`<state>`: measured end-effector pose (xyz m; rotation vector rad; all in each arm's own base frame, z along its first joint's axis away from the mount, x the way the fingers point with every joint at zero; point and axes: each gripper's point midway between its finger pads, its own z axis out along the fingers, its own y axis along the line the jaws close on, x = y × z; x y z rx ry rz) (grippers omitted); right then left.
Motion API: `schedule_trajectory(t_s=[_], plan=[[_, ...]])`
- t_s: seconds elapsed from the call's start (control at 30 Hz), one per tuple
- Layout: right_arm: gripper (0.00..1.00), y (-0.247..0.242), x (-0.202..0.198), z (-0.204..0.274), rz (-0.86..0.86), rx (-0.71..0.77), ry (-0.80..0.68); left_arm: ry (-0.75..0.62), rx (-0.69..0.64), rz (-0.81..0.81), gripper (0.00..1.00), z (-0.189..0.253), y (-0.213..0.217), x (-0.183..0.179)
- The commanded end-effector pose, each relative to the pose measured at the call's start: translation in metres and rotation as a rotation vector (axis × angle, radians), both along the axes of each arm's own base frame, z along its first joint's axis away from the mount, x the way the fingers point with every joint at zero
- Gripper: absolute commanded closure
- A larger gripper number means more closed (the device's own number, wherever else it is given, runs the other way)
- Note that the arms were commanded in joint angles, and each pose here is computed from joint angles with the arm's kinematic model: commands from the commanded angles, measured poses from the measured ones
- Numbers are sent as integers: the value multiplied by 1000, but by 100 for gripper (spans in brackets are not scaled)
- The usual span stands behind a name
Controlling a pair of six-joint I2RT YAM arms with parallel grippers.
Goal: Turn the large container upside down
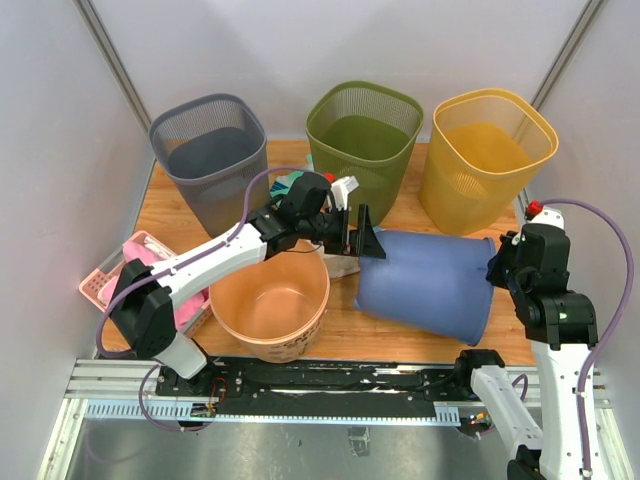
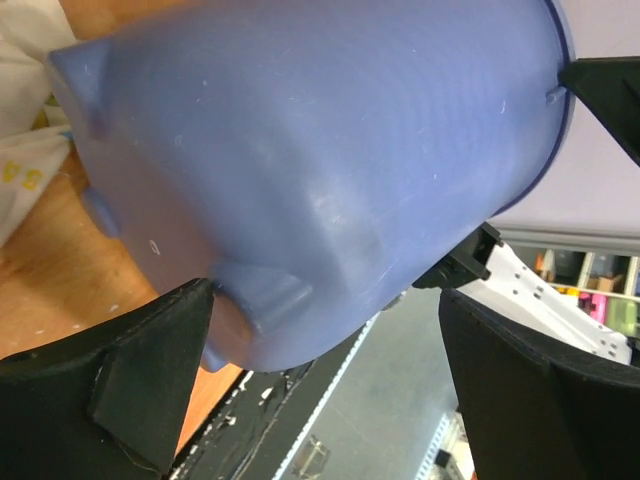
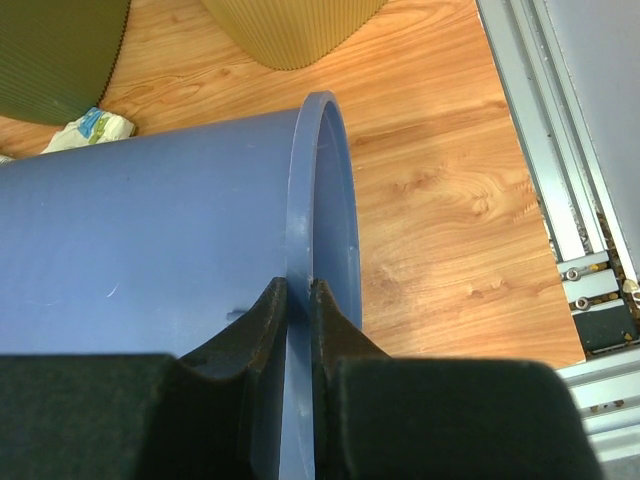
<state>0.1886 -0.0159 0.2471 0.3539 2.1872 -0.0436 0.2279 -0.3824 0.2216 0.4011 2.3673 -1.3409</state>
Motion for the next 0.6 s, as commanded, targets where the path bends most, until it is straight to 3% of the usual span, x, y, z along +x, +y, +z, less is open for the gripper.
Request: schedule_trajectory(t_s=[0.0, 0.37, 0.57], plan=[[100, 3, -13, -17, 4, 14, 84, -104, 29, -21, 1, 14, -5, 5], [100, 2, -15, -19, -4, 20, 92, -62, 145, -70, 1, -31, -2, 0], [100, 3, -14, -18, -1, 26, 90, -45, 28, -124, 1, -17, -13, -12]])
